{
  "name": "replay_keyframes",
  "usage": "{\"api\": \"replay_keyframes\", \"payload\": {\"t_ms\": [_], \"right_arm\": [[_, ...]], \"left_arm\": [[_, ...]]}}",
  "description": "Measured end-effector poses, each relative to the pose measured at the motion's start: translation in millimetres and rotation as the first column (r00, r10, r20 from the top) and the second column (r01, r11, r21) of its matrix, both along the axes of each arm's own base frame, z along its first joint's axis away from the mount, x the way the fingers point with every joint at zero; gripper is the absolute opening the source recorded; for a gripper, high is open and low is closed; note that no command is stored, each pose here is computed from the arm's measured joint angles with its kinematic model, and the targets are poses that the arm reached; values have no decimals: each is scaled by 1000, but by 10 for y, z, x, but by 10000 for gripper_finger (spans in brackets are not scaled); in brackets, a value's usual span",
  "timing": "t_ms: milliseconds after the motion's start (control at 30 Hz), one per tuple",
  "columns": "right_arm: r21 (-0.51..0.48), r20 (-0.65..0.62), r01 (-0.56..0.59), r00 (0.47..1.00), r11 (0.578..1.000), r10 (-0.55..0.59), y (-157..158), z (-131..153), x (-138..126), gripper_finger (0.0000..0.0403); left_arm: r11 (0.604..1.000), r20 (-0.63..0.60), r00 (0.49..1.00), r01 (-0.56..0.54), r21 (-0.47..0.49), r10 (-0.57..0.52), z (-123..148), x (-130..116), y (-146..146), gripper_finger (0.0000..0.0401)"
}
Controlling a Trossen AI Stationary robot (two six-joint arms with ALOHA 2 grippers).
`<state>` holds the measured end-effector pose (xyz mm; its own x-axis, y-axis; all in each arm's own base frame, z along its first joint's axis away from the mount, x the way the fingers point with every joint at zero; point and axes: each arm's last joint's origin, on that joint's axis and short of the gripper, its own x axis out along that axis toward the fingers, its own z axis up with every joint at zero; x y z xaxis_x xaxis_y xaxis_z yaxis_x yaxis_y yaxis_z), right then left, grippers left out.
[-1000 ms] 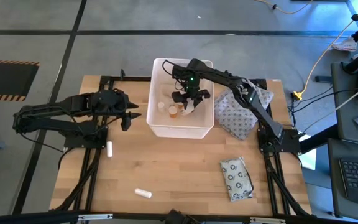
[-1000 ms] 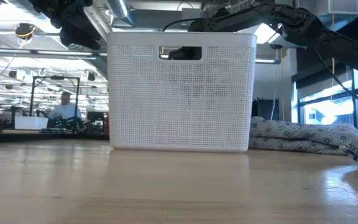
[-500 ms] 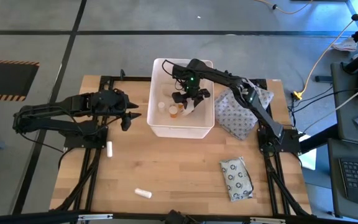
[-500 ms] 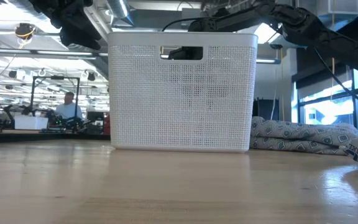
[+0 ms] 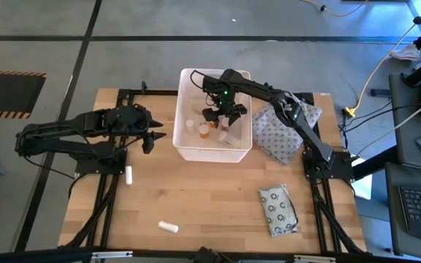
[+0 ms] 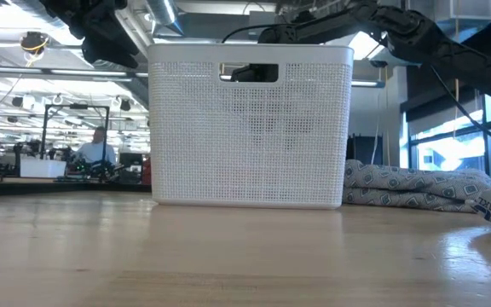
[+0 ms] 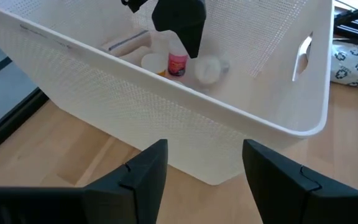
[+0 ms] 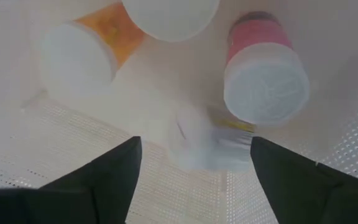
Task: Pick & place medical supplies in basket/bin
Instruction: Put the top white rolled gauze into the white bin
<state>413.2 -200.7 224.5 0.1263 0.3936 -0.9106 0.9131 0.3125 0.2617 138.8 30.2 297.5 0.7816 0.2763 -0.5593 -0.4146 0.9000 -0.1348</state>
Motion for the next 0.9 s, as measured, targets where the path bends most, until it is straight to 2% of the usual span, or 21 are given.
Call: {"api": "replay_keyframes", "payload": {"t_ms": [133, 267, 367, 467, 600, 667, 733, 833, 900], "right_arm": [[-48, 43, -51, 998, 998, 54, -9, 88, 7, 302], [-193, 151, -109, 979, 975, 139, 34, 412, -18, 303], [-312, 217, -146, 951, 939, 220, 127, 723, -72, 303], [-476, 218, -227, 906, 850, 364, 360, 1068, -145, 303], [-673, 137, -325, 828, 664, 544, 895, 1485, -236, 303], [-720, 116, -368, 772, 589, 625, 1223, 1623, -259, 303], [-736, 106, -429, 691, 523, 715, 1566, 1738, -319, 303], [-733, 89, -508, 588, 452, 804, 2071, 1839, -439, 303], [-742, 68, -535, 538, 403, 840, 2366, 1881, -518, 303]], "left_arm": [[1000, 8, 1000, 5, 14, -5, 10, 5, 2, 200], [999, 62, 998, 9, 35, -11, 64, -4, 0, 200], [997, 122, 992, 19, 73, -28, 132, -25, -4, 200], [992, 170, 984, 30, 120, -50, 195, -65, -11, 200], [991, 216, 975, 25, 133, -54, 245, -107, -19, 200], [991, 222, 974, 24, 134, -54, 252, -120, -22, 200], [991, 219, 974, 24, 134, -53, 250, -120, -22, 200], [991, 216, 975, 20, 133, -48, 246, -113, -19, 200], [994, 221, 975, 3, 105, -27, 239, -98, -14, 200]]}}
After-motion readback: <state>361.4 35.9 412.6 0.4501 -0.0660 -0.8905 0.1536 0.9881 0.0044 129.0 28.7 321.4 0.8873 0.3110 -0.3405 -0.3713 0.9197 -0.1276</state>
